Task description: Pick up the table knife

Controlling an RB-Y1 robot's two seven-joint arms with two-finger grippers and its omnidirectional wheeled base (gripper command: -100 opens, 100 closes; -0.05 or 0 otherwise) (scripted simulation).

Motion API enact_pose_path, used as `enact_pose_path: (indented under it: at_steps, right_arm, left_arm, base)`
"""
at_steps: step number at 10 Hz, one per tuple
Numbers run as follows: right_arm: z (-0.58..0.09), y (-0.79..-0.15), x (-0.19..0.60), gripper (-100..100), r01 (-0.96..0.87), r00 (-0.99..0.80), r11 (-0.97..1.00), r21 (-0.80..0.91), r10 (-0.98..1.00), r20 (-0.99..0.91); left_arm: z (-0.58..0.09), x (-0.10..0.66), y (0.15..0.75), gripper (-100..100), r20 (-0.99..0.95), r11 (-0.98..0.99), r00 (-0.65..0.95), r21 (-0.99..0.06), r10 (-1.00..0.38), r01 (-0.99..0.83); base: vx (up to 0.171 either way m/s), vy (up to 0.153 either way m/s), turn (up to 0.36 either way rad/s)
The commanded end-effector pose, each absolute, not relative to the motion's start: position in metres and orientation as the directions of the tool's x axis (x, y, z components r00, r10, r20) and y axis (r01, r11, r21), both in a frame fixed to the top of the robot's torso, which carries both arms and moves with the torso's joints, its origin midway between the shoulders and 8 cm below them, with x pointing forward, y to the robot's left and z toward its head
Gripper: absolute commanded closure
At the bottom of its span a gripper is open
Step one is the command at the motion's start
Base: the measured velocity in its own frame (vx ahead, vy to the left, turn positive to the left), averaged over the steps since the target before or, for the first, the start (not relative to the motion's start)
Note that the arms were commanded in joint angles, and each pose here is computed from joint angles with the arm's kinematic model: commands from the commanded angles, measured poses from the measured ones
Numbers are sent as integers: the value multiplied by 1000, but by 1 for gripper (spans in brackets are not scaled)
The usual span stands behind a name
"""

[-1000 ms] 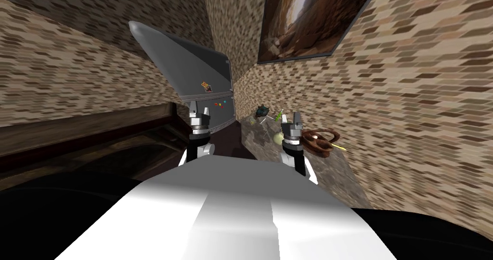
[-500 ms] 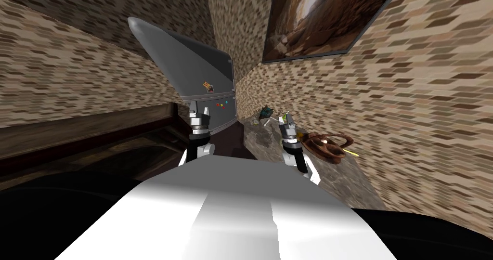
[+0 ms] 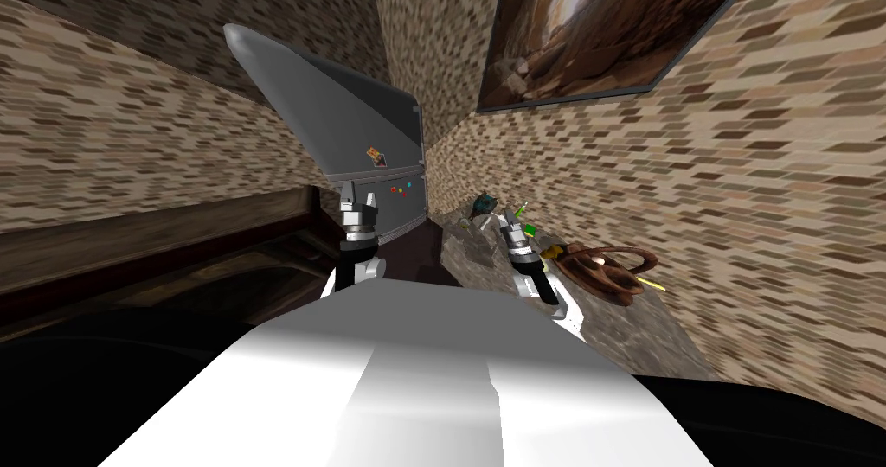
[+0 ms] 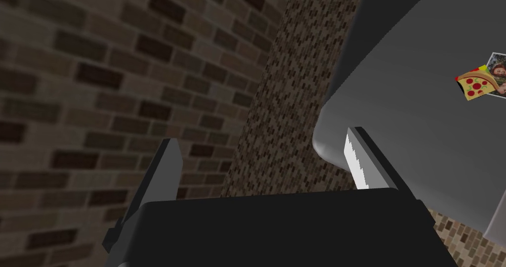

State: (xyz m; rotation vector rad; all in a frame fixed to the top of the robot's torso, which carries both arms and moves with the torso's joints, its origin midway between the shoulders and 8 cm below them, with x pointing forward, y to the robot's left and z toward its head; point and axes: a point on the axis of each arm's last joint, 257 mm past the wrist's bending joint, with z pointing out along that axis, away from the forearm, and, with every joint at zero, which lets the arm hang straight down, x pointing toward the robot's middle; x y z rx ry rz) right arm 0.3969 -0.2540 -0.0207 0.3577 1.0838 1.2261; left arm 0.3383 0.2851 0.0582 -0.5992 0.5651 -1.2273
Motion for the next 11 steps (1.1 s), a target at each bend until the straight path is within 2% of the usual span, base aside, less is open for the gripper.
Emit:
enact_pose_path:
  at_steps: [1, 11]
  right_arm:
    - [-34, -259, 403, -100, -547, -62, 388, 742, 865, -498]
    - [-157, -348, 433, -100, -203, -159, 649, 733, 717, -679]
  left_arm:
    - [58, 338, 285, 0, -75, 225, 242, -692, -967, 686]
    - [58, 338, 285, 0, -75, 225, 242, -692, -967, 686]
  base:
    - [68, 98, -14]
    - [63, 65, -29]
